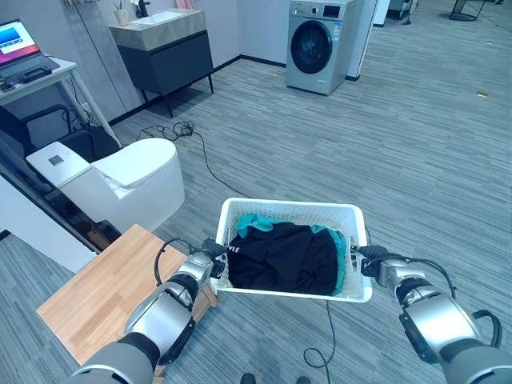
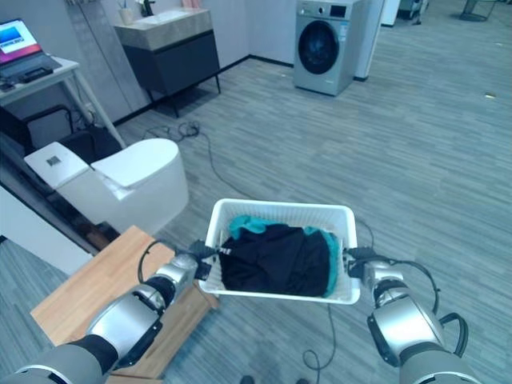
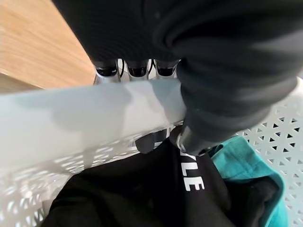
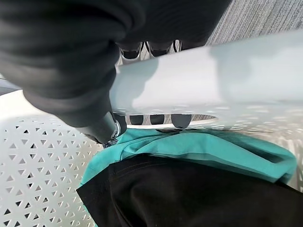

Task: Grab the laundry basket,head to the washer,open it,put in the laundry and shut it.

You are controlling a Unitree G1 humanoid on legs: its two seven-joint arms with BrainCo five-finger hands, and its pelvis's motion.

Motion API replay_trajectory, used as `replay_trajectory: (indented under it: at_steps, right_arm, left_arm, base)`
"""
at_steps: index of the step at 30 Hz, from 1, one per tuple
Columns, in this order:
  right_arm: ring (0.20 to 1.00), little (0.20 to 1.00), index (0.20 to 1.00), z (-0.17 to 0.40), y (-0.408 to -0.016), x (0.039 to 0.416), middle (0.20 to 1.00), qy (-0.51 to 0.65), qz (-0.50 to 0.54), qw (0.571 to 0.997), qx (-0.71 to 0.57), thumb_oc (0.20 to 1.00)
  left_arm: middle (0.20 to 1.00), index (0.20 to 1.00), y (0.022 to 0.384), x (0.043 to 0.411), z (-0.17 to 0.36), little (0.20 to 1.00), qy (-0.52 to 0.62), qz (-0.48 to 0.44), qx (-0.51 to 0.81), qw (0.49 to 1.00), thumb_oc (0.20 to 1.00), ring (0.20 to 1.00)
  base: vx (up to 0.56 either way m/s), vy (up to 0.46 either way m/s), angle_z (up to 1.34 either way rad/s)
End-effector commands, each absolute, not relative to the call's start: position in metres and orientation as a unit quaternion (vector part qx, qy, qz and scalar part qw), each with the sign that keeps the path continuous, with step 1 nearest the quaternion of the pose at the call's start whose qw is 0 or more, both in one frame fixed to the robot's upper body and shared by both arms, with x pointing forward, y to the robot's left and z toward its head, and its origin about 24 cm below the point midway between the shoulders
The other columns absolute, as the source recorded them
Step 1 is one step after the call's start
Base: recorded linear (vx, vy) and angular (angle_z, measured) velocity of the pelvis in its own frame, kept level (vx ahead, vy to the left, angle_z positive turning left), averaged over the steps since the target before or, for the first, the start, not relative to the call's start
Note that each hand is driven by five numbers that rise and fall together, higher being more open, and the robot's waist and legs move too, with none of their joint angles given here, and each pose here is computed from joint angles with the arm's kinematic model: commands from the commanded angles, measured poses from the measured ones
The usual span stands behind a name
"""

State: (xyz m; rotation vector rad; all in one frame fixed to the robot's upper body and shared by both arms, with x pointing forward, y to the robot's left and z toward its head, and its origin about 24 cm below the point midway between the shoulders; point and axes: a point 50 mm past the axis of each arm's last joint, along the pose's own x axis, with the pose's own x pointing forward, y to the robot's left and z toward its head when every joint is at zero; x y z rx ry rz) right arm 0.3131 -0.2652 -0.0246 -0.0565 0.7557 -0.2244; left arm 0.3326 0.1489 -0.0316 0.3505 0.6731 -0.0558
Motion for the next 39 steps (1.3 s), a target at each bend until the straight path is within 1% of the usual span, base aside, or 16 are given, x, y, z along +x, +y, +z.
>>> replay_trajectory:
  at_steps: [1, 5, 7, 9, 12, 18, 20, 22, 27, 29, 32, 39]
  right_arm:
    - [0.200, 0.200, 0.200, 0.013, -0.266, 0.342, 0.200, 0.278, -0.100, 0.955, -0.019, 0.200]
    - [0.200, 0.200, 0.200, 0.016, -0.263, 0.346, 0.200, 0.274, -0.098, 0.957, -0.020, 0.200]
    - [0.200, 0.200, 0.200, 0.008, -0.263, 0.340, 0.200, 0.306, -0.097, 0.947, -0.022, 0.200]
    - [0.200, 0.200, 0.200, 0.010, -0.264, 0.341, 0.200, 0.309, -0.091, 0.946, -0.028, 0.200]
    - [0.200, 0.200, 0.200, 0.024, -0.262, 0.351, 0.200, 0.289, -0.085, 0.954, -0.008, 0.200]
    - [0.200, 0.200, 0.200, 0.030, -0.263, 0.355, 0.200, 0.274, -0.091, 0.957, 0.012, 0.200]
    - [0.200, 0.200, 0.200, 0.035, -0.259, 0.359, 0.200, 0.265, -0.084, 0.961, 0.007, 0.200]
    - [0.200, 0.200, 0.200, 0.042, -0.250, 0.366, 0.200, 0.249, -0.070, 0.966, 0.013, 0.200]
    - [0.200, 0.200, 0.200, 0.049, -0.244, 0.371, 0.200, 0.240, -0.060, 0.969, 0.007, 0.200]
    - [0.200, 0.200, 0.200, 0.048, -0.241, 0.372, 0.200, 0.240, -0.063, 0.968, 0.026, 0.200]
    - [0.200, 0.200, 0.200, 0.054, -0.226, 0.378, 0.200, 0.218, -0.032, 0.975, 0.033, 0.200]
    - [0.200, 0.200, 0.200, 0.056, -0.220, 0.380, 0.200, 0.212, -0.018, 0.977, 0.035, 0.200]
  left_arm:
    - [0.200, 0.200, 0.150, 0.353, -0.006, 0.200, 0.283, -0.037, 0.192, 0.939, 0.200, 0.200]
    - [0.200, 0.200, 0.154, 0.353, -0.006, 0.200, 0.282, -0.035, 0.196, 0.939, 0.200, 0.200]
    - [0.200, 0.200, 0.159, 0.353, -0.005, 0.200, 0.289, -0.044, 0.219, 0.931, 0.200, 0.200]
    - [0.200, 0.200, 0.160, 0.354, -0.004, 0.200, 0.288, -0.049, 0.235, 0.927, 0.200, 0.200]
    - [0.200, 0.200, 0.164, 0.362, 0.008, 0.200, 0.274, -0.044, 0.259, 0.925, 0.200, 0.200]
    - [0.200, 0.200, 0.162, 0.361, 0.005, 0.200, 0.274, -0.046, 0.263, 0.924, 0.200, 0.200]
    - [0.200, 0.200, 0.168, 0.360, 0.006, 0.200, 0.275, -0.050, 0.291, 0.915, 0.200, 0.200]
    - [0.200, 0.200, 0.177, 0.358, 0.004, 0.200, 0.283, -0.036, 0.285, 0.915, 0.200, 0.200]
    - [0.200, 0.200, 0.177, 0.360, 0.006, 0.200, 0.283, -0.037, 0.286, 0.915, 0.200, 0.200]
    - [0.200, 0.200, 0.177, 0.361, 0.008, 0.200, 0.284, -0.036, 0.298, 0.911, 0.200, 0.200]
    - [0.200, 0.200, 0.181, 0.360, 0.007, 0.200, 0.284, -0.032, 0.312, 0.906, 0.200, 0.200]
    - [0.200, 0.200, 0.176, 0.357, 0.002, 0.200, 0.290, -0.048, 0.317, 0.901, 0.200, 0.200]
  base:
    - [0.00, 0.000, 0.00]
    - [-0.02, 0.033, -0.04]
    - [0.01, 0.028, -0.04]
    - [0.02, 0.013, -0.06]
    - [0.02, 0.036, -0.08]
    - [0.01, 0.028, -0.04]
    - [-0.02, 0.033, 0.01]
    - [0.00, 0.018, 0.00]
    - [0.01, 0.011, -0.01]
    - [0.00, 0.000, 0.00]
    - [0.00, 0.000, 0.00]
    - [0.00, 0.002, 0.00]
